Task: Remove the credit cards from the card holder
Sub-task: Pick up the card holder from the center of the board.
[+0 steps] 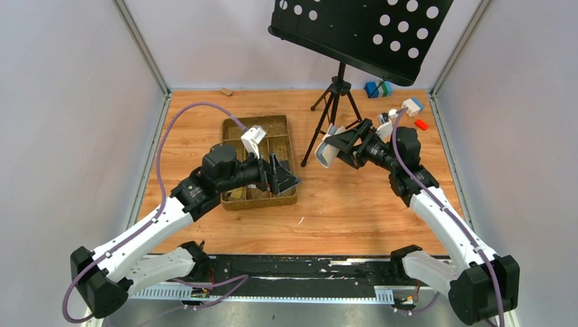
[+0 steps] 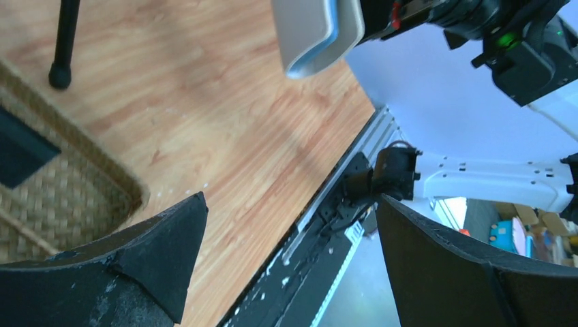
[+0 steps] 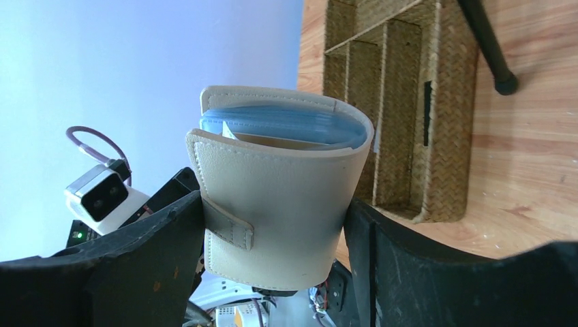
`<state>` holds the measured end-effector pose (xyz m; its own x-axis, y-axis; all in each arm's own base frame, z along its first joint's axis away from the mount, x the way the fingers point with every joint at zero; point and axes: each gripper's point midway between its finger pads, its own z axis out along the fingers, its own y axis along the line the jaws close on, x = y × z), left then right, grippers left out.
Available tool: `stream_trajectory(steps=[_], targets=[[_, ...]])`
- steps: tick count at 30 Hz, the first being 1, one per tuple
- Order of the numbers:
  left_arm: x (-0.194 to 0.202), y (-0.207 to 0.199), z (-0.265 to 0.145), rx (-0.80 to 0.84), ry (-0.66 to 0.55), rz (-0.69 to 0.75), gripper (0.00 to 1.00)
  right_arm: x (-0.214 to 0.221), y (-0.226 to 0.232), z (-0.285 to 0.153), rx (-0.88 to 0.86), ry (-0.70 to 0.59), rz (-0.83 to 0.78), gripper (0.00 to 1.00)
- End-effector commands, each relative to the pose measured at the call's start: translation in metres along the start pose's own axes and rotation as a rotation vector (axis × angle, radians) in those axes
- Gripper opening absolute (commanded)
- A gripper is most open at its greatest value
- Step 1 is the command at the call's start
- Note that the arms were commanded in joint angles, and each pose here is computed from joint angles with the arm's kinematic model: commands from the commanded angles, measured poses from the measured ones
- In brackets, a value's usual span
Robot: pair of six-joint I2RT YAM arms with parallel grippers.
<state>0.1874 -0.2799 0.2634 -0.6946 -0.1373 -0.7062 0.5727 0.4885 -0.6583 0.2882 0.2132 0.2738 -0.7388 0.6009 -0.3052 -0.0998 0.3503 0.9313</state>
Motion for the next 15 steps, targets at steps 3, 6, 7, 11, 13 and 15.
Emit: stream_trajectory(steps=[3, 6, 7, 11, 13, 15], targets=[[-0.051, -0.037, 0.015, 0.013, -0.16, 0.118, 1.0, 0.004, 0.056, -0.004, -0.111, 0.015, -0.049, 0.73], [-0.055, -0.044, 0.026, 0.005, -0.147, 0.147, 0.99, 0.011, 0.057, 0.004, -0.092, 0.043, -0.052, 0.73], [-0.055, -0.046, 0.029, 0.0, -0.141, 0.162, 0.98, 0.014, 0.057, 0.006, -0.089, 0.055, -0.051, 0.73], [-0.057, -0.042, 0.041, -0.059, -0.134, 0.183, 0.95, 0.026, 0.057, 0.014, -0.07, 0.091, -0.05, 0.75], [-0.057, -0.033, 0.045, -0.114, -0.124, 0.179, 0.9, 0.031, 0.055, 0.016, -0.054, 0.097, -0.048, 0.76], [-0.057, -0.028, 0.047, -0.145, -0.115, 0.189, 0.86, 0.033, 0.053, 0.018, -0.042, 0.101, -0.044, 0.77]])
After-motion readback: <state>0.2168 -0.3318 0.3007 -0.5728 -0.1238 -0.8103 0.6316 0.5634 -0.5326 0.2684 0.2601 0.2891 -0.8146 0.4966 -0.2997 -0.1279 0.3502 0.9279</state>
